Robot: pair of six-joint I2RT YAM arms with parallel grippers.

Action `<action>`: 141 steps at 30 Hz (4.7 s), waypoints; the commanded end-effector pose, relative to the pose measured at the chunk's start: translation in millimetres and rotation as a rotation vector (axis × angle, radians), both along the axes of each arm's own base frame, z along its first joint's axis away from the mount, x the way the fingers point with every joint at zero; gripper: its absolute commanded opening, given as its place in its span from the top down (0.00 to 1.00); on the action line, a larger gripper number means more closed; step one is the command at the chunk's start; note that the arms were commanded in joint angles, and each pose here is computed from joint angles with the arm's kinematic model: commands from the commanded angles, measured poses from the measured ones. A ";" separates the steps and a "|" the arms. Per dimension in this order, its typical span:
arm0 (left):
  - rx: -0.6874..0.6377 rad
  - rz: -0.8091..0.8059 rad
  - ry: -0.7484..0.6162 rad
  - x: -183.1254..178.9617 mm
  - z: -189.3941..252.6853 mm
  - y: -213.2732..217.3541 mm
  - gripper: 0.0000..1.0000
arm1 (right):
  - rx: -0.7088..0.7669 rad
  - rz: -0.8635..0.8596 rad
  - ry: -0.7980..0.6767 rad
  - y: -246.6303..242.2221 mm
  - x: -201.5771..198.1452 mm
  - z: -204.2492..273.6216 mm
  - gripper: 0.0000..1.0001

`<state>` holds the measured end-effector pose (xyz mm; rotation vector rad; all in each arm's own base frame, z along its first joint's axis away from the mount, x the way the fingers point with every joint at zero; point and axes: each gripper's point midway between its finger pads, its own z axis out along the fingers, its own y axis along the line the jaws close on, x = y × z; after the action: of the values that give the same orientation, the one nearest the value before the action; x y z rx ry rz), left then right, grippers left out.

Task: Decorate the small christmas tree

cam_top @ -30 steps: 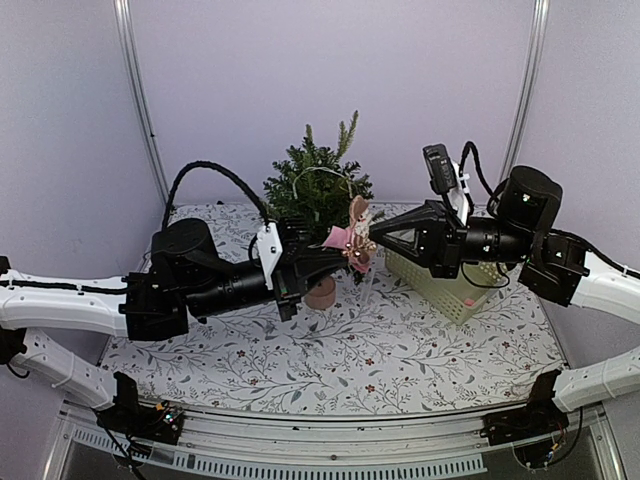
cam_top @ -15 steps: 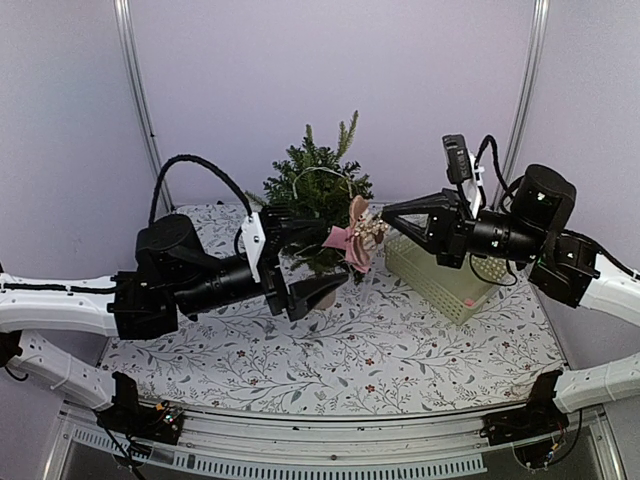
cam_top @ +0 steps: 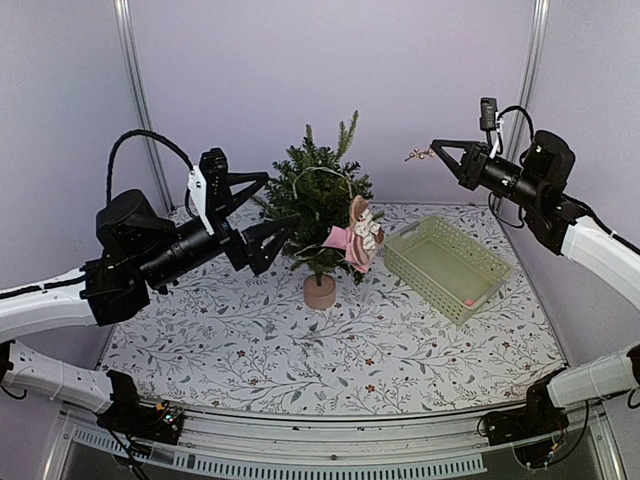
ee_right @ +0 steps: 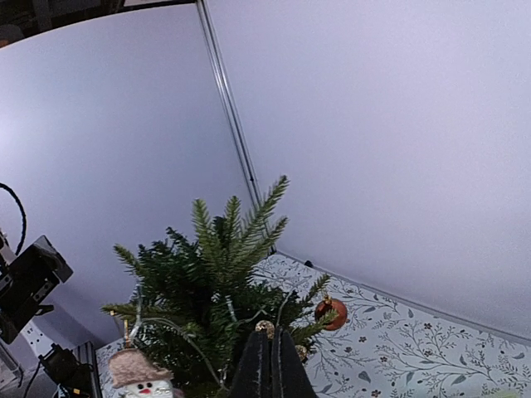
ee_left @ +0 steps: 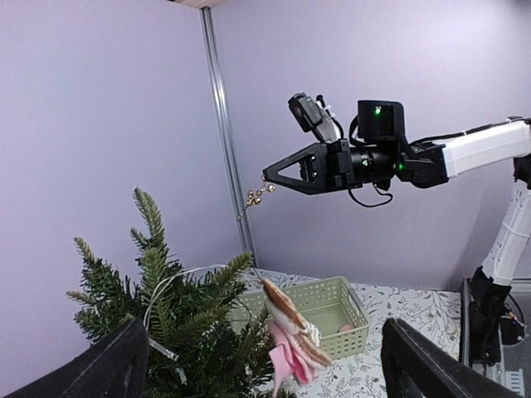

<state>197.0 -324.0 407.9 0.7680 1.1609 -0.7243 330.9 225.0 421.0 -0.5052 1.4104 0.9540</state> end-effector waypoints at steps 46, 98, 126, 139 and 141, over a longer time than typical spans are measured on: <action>0.024 0.073 0.088 42.3 -31.0 12.6 0.01 | -0.198 0.404 0.115 128.1 47.7 -65.9 0.76; -0.040 0.029 0.073 27.1 -51.5 35.4 0.01 | -1.040 -0.455 1.120 -138.1 6.3 -355.9 0.43; -0.089 0.056 0.070 21.8 -55.3 57.2 0.01 | -1.136 -0.410 1.268 -149.0 -14.5 -406.3 0.97; -0.076 0.069 0.085 24.4 -59.3 59.4 0.01 | -0.824 -0.053 1.167 -53.9 -41.8 -359.9 1.00; -0.076 0.069 0.090 25.3 -59.6 58.8 0.01 | -0.812 0.015 1.164 -31.1 -46.5 -366.0 1.00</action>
<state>217.4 -270.3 350.5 0.6511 1.2147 -0.7603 305.7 134.6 62.6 -0.4200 2.9112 0.3391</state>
